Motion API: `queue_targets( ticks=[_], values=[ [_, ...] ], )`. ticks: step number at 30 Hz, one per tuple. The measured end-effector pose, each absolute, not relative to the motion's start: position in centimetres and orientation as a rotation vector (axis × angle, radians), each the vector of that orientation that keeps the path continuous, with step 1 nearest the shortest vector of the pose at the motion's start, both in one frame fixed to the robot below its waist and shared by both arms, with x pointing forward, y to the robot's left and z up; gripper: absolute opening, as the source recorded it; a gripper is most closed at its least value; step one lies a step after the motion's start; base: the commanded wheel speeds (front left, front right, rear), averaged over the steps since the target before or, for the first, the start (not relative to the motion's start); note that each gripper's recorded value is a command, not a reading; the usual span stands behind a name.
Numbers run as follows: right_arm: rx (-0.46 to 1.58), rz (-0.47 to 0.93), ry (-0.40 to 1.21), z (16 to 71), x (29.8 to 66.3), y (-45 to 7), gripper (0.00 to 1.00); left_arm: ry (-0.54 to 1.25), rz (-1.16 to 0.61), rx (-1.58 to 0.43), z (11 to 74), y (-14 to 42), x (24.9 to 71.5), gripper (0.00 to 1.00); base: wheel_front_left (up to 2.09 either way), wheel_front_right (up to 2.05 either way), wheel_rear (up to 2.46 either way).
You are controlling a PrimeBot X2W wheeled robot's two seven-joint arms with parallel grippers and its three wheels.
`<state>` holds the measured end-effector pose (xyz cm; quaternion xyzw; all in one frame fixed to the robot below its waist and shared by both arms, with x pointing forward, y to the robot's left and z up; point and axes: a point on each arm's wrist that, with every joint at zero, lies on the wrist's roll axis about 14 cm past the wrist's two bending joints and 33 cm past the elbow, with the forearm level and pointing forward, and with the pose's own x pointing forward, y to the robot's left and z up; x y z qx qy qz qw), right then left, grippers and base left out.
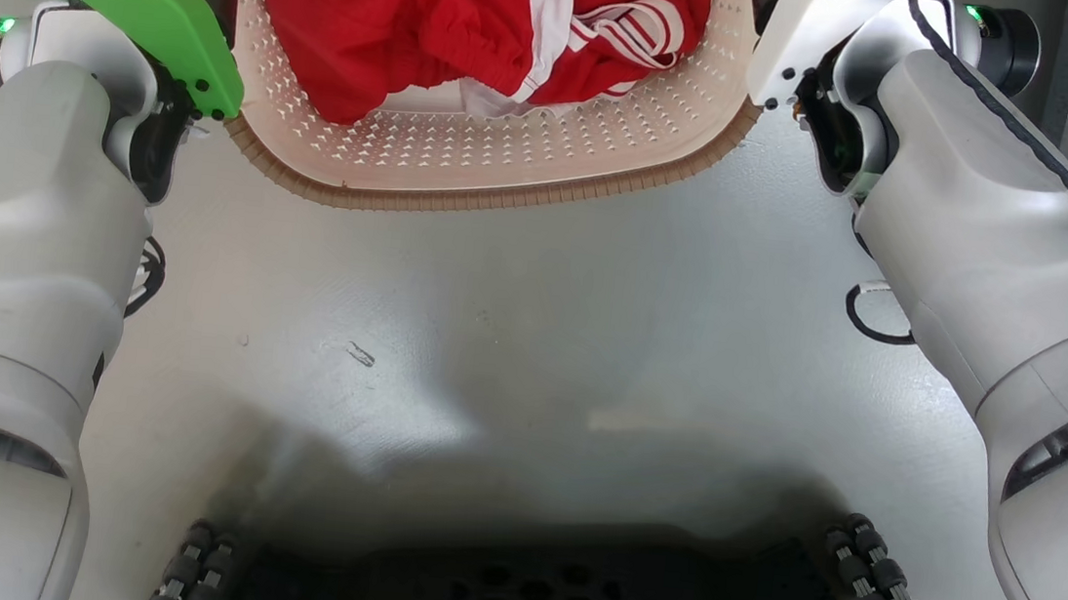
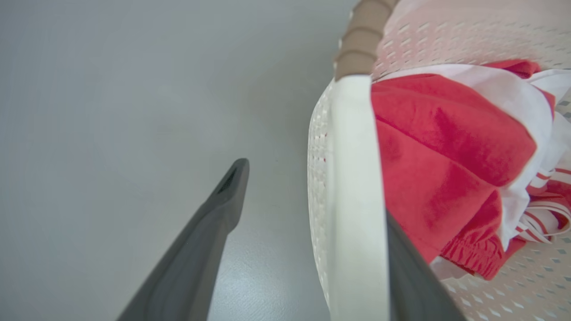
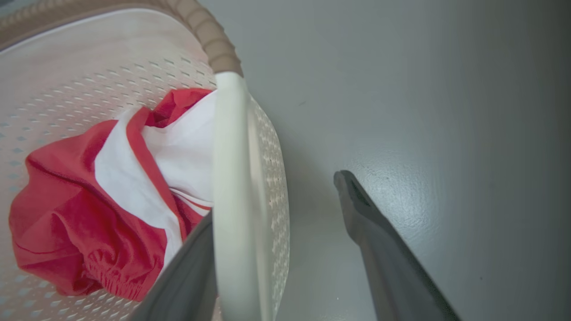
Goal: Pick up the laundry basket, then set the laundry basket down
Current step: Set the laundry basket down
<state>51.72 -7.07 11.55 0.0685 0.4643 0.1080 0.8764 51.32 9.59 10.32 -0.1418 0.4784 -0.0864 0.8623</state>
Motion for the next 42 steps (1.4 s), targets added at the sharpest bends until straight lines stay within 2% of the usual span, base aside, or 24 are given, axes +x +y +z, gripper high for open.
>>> queue_targets(
  ticks=[25,42],
  values=[
    [0.168,0.261,0.860,17.1,52.6,-6.7,1.00,0.892,-0.162,-0.289,15.7,10.3,51.6,1.00,0.00,0.00,0.00],
    [0.167,0.255,0.769,22.9,51.3,-7.3,1.00,0.757,-0.192,-0.259,22.3,10.5,51.0,1.00,0.00,0.00,0.00]
  ],
)
